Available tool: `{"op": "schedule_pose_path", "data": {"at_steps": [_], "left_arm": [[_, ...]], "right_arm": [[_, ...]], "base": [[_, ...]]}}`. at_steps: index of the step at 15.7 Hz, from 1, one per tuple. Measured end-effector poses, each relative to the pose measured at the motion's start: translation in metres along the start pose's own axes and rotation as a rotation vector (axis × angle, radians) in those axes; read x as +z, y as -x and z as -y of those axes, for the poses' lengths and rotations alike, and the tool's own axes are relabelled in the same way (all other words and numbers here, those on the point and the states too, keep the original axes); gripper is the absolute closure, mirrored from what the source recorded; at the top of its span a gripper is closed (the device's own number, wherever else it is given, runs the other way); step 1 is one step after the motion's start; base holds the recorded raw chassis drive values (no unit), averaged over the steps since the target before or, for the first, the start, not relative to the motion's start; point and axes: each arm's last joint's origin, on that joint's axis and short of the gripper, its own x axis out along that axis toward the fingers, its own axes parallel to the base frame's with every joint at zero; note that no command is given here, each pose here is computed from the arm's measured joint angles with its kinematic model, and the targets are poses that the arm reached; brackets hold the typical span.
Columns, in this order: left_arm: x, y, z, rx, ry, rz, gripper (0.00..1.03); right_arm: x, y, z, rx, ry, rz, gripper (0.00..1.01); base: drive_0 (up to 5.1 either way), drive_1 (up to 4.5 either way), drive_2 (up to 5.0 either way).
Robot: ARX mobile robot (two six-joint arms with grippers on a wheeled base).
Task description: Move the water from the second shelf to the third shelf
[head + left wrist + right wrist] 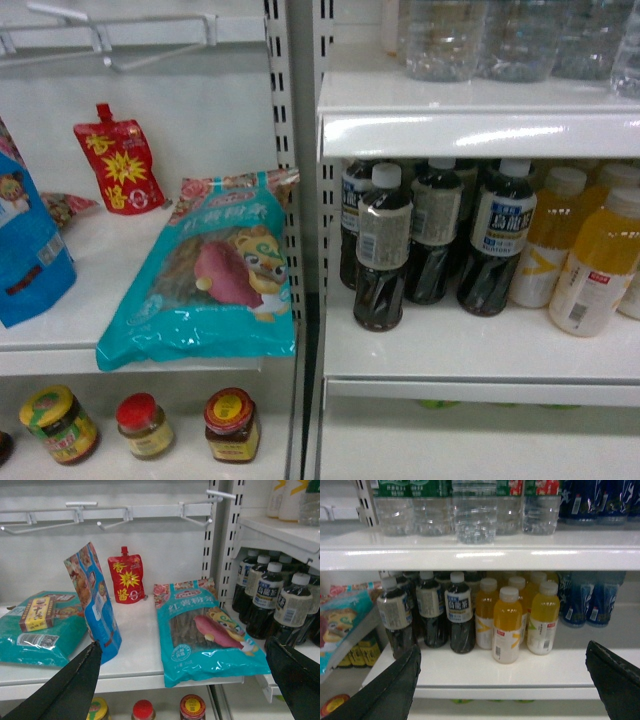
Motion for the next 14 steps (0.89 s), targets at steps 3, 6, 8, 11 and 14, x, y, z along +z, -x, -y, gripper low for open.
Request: {"op": "schedule_pose_path", "data": {"at_steps": [3,6,8,11,14], "left_arm": [[0.0000,0.0000,0.0000,0.000,0.000,0.000,0.05],[-0.0004,0.0000,0.0000,0.001,0.000,-0.003,0.05],[-0.0004,0.0000,0.0000,0.000,0.000,-0.003,0.05],[-0.0002,0.0000,0.0000,0.000,0.000,-0.002,0.05],[-0.0002,0.0000,0.0000,0.000,0.000,-0.002,0.05]], "right_arm": [[0.0000,0.0000,0.0000,0.000,0.002,0.000,0.03],[-0.0002,0.0000,0.0000,0.000,0.003,-0.002,0.03],[-0.0003,0.0000,0.0000,0.000,0.003,-0.003,0.03],[-0.0002,0.0000,0.0000,0.000,0.003,-0.002,0.03],[-0.0002,0.0000,0.0000,0.000,0.003,-0.002,0.03]], "base": [[0.0,0.00,0.0],[0.0,0.00,0.0],[0.0,0.00,0.0],[0.0,0.00,0.0],[0.0,0.00,0.0]]}}
